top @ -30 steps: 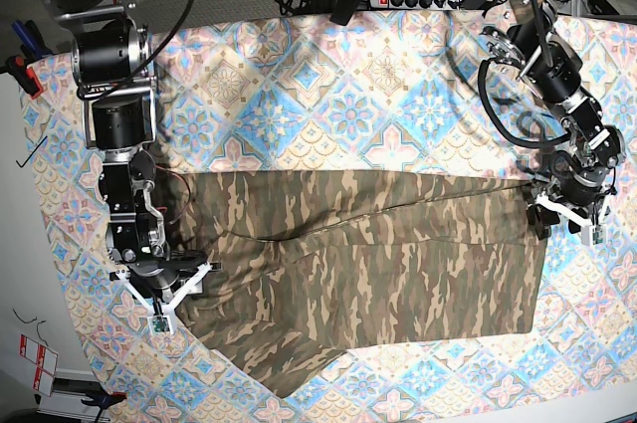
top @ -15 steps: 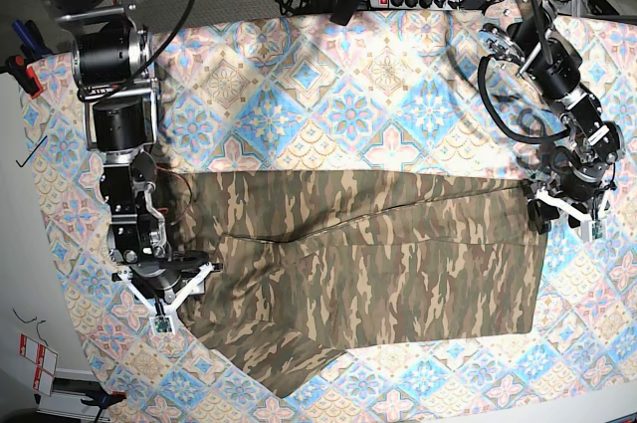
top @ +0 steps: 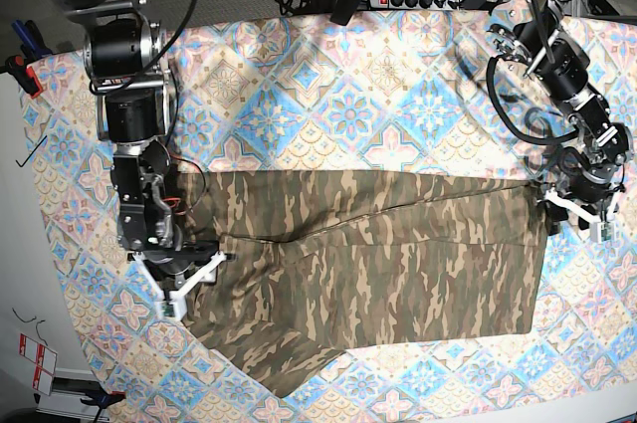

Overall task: Fold the T-shirt properly
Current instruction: 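Regrasp the folded edge corners with both grippers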

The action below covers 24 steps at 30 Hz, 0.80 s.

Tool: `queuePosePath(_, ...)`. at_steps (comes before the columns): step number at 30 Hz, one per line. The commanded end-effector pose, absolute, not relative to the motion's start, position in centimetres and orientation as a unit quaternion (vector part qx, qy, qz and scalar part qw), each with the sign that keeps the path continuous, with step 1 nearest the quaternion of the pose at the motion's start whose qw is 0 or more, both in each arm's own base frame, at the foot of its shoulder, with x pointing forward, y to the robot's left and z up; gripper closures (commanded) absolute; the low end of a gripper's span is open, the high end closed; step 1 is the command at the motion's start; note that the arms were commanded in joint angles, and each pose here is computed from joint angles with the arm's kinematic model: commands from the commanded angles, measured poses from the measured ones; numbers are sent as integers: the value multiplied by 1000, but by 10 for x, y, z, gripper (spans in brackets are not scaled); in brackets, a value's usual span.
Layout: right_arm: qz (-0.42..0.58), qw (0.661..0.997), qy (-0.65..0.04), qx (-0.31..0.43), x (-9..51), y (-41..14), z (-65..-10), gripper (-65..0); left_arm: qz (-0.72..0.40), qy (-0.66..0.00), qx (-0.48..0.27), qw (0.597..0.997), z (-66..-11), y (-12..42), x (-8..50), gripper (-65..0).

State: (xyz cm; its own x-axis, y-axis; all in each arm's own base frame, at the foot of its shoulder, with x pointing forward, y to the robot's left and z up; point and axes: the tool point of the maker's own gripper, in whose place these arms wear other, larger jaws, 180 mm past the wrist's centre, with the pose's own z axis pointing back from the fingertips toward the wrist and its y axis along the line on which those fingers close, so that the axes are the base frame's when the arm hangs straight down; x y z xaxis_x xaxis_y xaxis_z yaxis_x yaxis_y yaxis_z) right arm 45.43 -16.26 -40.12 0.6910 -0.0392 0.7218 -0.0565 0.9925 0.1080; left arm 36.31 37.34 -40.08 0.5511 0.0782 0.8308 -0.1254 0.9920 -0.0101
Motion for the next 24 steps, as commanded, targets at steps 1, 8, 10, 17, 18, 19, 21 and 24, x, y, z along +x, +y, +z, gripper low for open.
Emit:
queuePosePath(1,-24,902,-427,57,469,-185,-377,-308,51,-498,37,865,-378,382,376,-397)
queuePosePath(8,-73,907,-396,123,452,-213,-378,-374,21,-475,51,878,-385,385,368,-397)
queuePosePath(10,-87,908,-392,118,448,-231,-377,-374,10,-468,53,882,-387,382,368,-397)
queuePosePath(17,-114,918,-366,105,418,-256,-398,-374,4,-463,53,885,-391,379,367,-397)
queuePosePath(18,-127,915,-368,103,412,-265,-398,-376,4,-463,54,885,-390,380,367,-397)
queuePosePath(19,-139,913,-370,97,404,-277,-399,-377,4,-463,54,885,-390,380,367,-397)
queuePosePath(21,-141,909,-380,93,392,-287,-397,-377,3,-462,54,885,-391,380,366,-397)
queuePosePath(24,-143,912,-375,88,370,-296,-403,-377,3,-461,54,886,-391,380,366,-397)
